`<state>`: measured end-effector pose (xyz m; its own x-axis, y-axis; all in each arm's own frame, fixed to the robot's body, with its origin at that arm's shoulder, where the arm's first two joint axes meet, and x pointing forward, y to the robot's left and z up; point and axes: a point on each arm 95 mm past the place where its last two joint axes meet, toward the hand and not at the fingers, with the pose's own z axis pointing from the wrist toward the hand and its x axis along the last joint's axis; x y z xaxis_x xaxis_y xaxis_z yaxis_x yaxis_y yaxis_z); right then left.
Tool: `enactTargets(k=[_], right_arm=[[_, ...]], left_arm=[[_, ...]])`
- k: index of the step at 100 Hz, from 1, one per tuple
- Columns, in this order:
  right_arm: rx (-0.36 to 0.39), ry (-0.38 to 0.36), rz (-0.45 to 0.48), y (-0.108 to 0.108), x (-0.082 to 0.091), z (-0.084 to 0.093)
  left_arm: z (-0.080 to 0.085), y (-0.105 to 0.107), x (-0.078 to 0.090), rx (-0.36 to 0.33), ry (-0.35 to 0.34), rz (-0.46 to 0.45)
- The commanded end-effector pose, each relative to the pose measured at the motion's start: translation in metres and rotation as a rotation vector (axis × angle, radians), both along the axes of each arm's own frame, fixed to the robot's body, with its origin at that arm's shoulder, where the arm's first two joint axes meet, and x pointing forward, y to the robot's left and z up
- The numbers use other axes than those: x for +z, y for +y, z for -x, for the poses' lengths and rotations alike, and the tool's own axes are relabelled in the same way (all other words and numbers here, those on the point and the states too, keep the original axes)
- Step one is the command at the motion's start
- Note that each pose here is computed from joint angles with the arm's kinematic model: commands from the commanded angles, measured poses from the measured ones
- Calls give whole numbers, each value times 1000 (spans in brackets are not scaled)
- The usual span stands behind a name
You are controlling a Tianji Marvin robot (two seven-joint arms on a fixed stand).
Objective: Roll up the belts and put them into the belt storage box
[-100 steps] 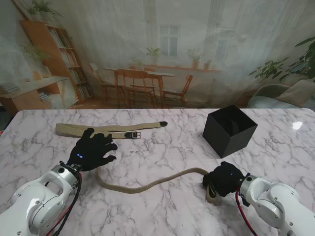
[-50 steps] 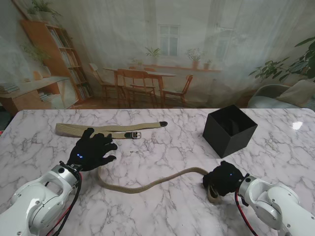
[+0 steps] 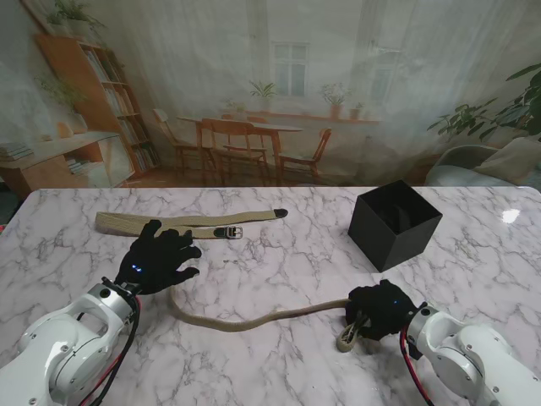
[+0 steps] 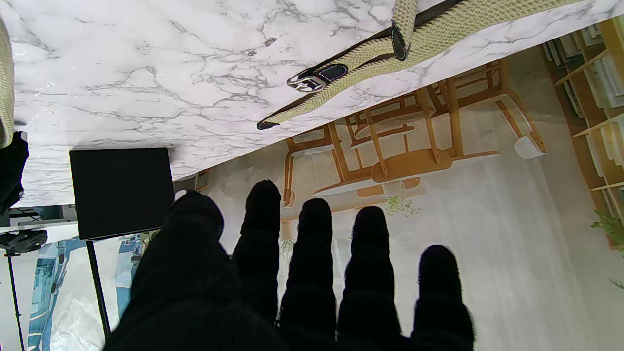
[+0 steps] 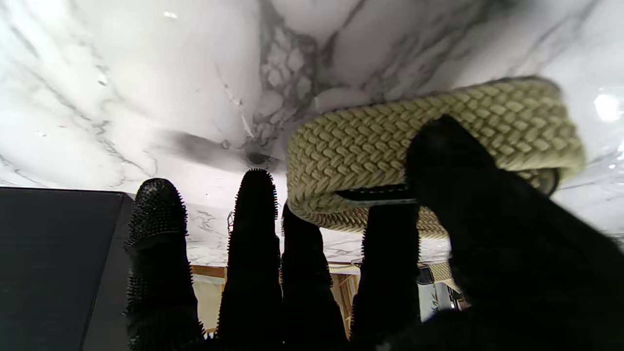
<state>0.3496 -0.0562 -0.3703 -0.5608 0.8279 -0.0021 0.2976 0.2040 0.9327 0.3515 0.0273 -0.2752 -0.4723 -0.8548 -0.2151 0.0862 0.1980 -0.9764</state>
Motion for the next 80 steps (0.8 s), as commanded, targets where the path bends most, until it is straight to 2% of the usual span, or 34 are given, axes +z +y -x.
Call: enactTargets(k=[1, 41, 60, 80], right_arm=[[0, 5, -13, 1, -6, 1], [34, -129, -89, 2, -12, -3], [42, -157, -110, 1, -16, -5], [28, -155, -142, 3, -19, -5]], left_arm=[[1, -1, -3, 2, 15, -3], [1, -1, -3, 2, 13, -3], [1, -1, -3, 1, 11, -3], [1, -1, -3, 1, 9, -3]])
